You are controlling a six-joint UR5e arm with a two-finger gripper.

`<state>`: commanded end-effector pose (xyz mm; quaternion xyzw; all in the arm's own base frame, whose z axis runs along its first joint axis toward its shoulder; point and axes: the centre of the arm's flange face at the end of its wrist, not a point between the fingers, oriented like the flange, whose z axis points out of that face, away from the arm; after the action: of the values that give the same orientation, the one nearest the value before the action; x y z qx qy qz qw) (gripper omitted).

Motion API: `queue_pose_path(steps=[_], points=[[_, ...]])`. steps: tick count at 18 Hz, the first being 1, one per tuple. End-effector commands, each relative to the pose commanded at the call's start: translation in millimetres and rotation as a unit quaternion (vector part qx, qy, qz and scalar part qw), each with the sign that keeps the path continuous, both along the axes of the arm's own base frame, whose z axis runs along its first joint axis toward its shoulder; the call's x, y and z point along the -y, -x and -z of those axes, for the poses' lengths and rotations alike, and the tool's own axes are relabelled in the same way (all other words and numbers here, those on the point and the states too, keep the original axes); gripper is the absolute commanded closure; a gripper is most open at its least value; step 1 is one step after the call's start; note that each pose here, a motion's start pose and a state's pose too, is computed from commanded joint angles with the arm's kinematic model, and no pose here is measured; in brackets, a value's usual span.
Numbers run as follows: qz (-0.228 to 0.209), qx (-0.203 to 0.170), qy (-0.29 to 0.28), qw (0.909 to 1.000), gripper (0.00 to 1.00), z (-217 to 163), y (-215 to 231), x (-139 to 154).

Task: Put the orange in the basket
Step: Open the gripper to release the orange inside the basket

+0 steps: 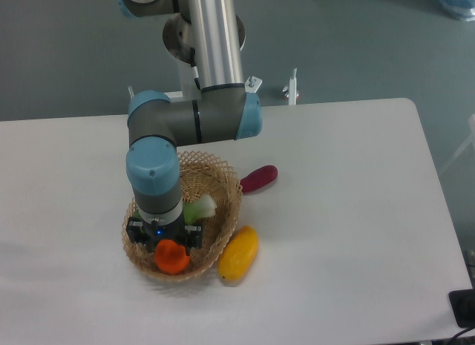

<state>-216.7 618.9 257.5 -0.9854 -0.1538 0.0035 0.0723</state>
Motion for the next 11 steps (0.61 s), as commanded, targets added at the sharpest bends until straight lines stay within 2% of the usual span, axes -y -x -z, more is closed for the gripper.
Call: queue_pose_path(steps=[3, 8, 11], points=[[0.002, -0.008, -0.014, 0.9999, 0.01, -18.0, 2.6, -2.6], [-0.004, -0.021, -0.033, 0.9992, 0.00, -47.1, 14.6, -7.0], [0.025, -0.033, -0.039, 0.9984, 0.00, -64.0, 24.4, 1.8]])
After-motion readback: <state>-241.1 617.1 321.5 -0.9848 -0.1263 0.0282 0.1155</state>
